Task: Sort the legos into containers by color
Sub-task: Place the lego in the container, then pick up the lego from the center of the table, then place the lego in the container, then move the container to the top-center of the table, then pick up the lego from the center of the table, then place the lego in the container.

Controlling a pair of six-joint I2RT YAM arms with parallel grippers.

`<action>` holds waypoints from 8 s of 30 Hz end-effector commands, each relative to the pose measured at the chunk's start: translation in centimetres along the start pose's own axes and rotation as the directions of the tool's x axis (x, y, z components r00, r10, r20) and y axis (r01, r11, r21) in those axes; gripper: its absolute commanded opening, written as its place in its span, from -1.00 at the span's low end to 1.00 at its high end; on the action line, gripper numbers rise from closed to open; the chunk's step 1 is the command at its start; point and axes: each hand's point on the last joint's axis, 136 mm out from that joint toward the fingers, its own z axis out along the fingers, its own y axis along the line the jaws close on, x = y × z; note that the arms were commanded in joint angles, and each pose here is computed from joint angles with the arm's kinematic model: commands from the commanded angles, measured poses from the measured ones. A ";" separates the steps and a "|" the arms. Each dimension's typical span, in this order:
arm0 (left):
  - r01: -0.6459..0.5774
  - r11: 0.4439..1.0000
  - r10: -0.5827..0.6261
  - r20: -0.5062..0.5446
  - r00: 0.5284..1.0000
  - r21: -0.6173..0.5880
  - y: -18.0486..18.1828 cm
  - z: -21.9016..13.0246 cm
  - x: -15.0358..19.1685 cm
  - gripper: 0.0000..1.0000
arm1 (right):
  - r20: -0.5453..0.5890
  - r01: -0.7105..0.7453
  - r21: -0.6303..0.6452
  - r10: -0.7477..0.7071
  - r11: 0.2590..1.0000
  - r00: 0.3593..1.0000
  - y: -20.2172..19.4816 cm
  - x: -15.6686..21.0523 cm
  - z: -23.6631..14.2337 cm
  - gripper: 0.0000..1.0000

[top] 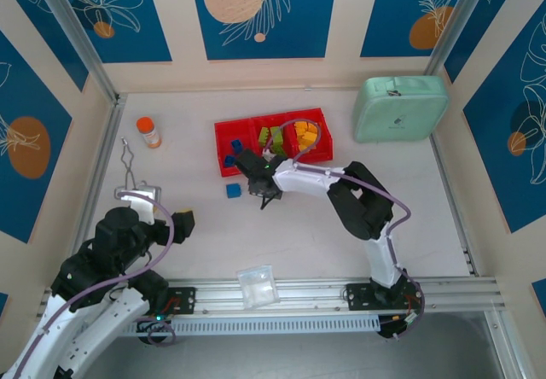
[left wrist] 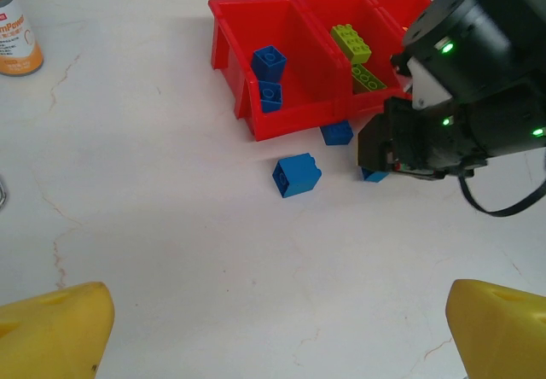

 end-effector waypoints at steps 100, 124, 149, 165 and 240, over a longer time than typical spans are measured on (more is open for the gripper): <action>-0.096 0.966 0.010 -0.339 0.941 -0.240 -5.9 26.6 -7.2 -0.31 | 0.177 0.177 -0.385 -0.116 0.906 0.977 -14.1 -4.3 -19.8 0.98; -0.009 0.974 -0.052 -0.264 0.963 -0.226 -3.0 27.9 -9.7 0.74 | -0.062 0.141 -0.383 -0.178 0.913 0.982 -10.0 -0.5 -13.4 0.91; 0.094 0.970 -0.102 -0.022 0.995 -0.224 3.1 -0.6 -2.5 0.99 | -0.072 0.251 -0.512 -0.332 0.822 0.941 1.5 -9.4 2.6 0.91; 0.068 0.973 -0.072 -0.011 0.997 -0.219 3.6 -0.7 -1.1 0.99 | 0.027 0.477 -0.490 -0.534 0.730 0.845 2.6 -7.7 3.6 0.84; 0.038 0.941 -0.001 0.112 0.994 -0.335 5.8 3.6 -1.7 0.99 | 0.311 0.401 -0.195 -0.332 0.895 0.891 -5.0 -15.5 -11.5 0.98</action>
